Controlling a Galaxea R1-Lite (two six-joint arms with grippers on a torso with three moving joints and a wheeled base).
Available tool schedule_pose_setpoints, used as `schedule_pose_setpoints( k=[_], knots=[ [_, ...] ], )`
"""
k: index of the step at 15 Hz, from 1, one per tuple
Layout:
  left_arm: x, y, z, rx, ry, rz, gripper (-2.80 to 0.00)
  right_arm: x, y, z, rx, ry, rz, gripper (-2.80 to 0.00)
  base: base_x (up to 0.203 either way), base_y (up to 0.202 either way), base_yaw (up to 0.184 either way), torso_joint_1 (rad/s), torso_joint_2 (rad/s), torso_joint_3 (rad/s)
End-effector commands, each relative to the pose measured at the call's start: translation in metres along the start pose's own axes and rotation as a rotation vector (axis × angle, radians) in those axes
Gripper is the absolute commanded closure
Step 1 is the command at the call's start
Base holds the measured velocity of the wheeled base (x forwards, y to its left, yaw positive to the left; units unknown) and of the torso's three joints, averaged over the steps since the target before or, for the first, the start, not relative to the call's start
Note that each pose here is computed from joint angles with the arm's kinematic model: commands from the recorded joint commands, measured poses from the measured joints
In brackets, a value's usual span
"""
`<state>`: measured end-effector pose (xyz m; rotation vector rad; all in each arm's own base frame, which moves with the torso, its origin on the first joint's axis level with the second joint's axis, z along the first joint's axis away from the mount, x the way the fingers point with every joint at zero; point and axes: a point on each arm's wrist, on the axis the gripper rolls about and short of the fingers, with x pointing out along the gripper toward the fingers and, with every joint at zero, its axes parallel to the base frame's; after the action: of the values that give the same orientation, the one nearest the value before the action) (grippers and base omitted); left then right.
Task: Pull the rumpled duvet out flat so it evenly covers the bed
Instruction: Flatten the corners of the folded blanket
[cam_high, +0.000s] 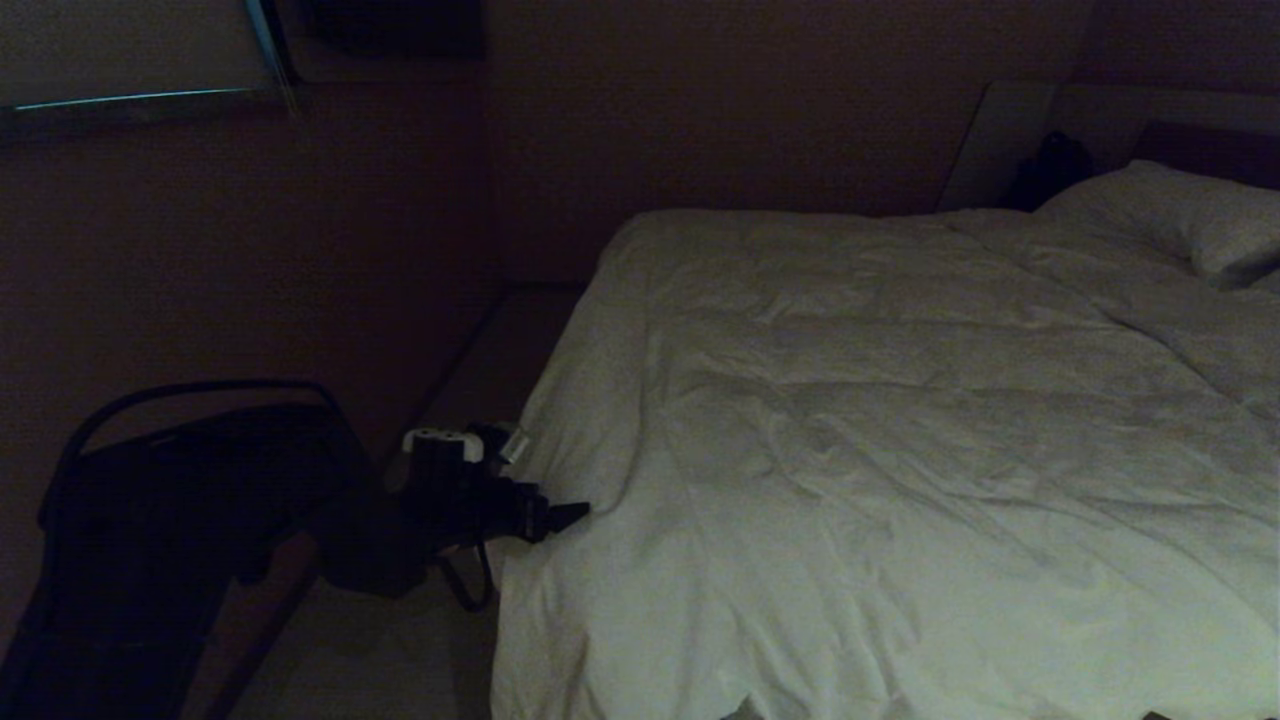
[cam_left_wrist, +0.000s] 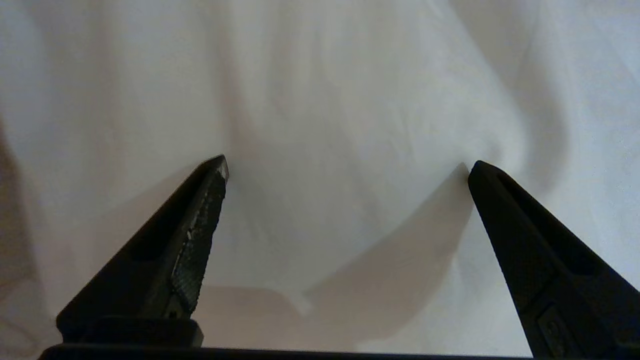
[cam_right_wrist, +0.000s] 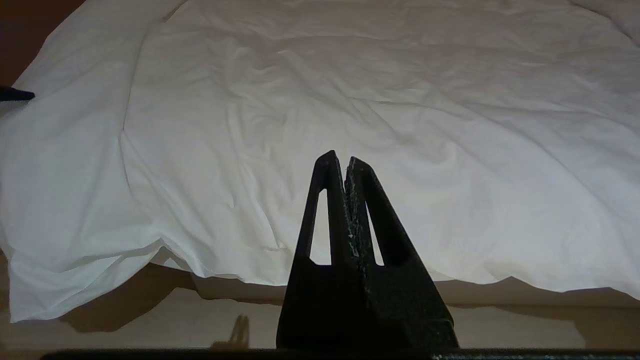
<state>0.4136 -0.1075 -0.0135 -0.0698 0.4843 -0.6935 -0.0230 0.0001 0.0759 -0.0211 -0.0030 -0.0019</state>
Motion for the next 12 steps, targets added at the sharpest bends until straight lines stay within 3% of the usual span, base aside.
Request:
schedule_pose_setpoints(
  k=[1,11,12],
  knots=[
    [0.004,0.001,-0.003,-0.001,0.007,-0.001,-2.80,0.000,0.000,0.000,0.000,0.001,0.000,0.00,0.000,0.000,0.000,0.000,0.00,0.000],
    [0.014,0.000,-0.012,0.080,0.037,0.043,-2.80,0.000,0.000,0.000,0.000,0.001,0.000,0.00,0.000,0.000,0.000,0.000,0.00,0.000],
    [0.014,0.000,-0.012,0.080,0.036,0.043,0.00,0.000,0.000,0.000,0.000,0.001,0.000,0.00,0.000,0.000,0.000,0.000,0.00,0.000]
  ],
)
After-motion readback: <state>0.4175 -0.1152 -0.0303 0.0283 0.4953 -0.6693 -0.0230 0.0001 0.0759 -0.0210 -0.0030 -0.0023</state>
